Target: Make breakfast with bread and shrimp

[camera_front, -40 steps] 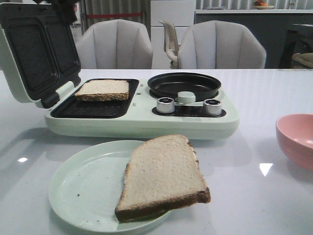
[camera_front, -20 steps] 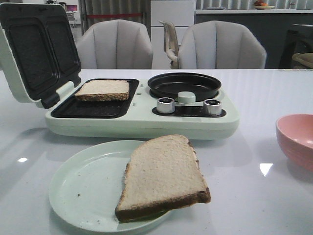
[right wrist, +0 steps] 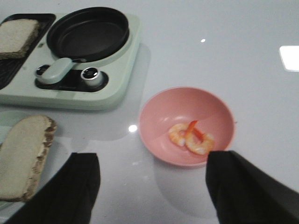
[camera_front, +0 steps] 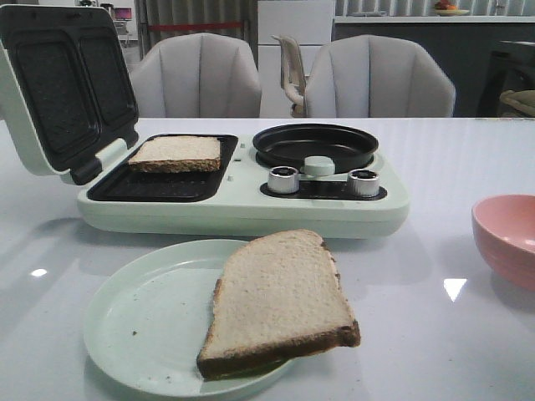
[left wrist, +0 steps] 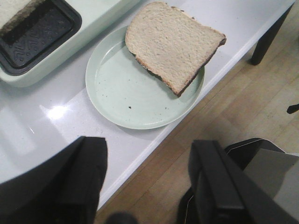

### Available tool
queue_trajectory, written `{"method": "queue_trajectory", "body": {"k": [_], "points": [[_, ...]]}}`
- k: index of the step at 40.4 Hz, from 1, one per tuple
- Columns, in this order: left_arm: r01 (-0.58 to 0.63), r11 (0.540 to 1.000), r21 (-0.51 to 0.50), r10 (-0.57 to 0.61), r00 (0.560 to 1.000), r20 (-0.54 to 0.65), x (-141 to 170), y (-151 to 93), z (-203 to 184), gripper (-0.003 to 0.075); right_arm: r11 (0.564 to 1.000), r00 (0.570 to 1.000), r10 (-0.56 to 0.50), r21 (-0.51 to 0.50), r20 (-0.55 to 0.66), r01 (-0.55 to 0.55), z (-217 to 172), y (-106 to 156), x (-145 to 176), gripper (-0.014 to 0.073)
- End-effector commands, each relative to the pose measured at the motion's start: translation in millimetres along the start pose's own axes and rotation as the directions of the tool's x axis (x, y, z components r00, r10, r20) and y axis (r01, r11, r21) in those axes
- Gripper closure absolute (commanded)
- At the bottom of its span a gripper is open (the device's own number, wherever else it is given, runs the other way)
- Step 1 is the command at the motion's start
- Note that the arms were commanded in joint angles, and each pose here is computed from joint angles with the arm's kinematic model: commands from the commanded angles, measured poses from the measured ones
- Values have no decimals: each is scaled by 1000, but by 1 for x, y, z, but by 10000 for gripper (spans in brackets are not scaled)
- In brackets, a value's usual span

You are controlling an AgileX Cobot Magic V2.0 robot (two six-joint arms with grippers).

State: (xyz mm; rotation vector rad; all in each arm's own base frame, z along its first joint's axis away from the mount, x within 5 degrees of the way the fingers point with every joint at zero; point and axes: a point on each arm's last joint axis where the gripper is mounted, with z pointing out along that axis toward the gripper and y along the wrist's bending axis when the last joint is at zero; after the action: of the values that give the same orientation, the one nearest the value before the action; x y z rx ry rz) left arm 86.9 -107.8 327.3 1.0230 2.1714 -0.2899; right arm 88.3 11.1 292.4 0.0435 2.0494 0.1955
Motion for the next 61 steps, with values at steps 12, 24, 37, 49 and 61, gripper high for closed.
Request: {"method": "queue_trajectory", "body": {"k": [12, 24, 37, 49, 61], "points": [[-18, 1000, 8, 17, 995, 97, -11, 0, -8, 276, 933, 951, 134, -289, -277, -215, 41, 28, -3, 17], [-18, 1000, 8, 17, 995, 99, -11, 0, -8, 276, 788, 872, 126, -486, -474, -378, 90, 49, 2, 17], [-18, 1000, 14, 17, 991, 129, -14, -1, -8, 276, 808, 799, 33, -455, -601, -375, 147, 81, 20, 17], [-19, 1000, 14, 16, 991, 132, -14, -1, -8, 276, 856, 778, 34, -384, -628, -347, 204, 94, 22, 48], [-19, 1000, 14, 16, 991, 132, -14, -1, -8, 276, 858, 736, 31, -360, -676, -366, 243, 100, 29, 48]]}}
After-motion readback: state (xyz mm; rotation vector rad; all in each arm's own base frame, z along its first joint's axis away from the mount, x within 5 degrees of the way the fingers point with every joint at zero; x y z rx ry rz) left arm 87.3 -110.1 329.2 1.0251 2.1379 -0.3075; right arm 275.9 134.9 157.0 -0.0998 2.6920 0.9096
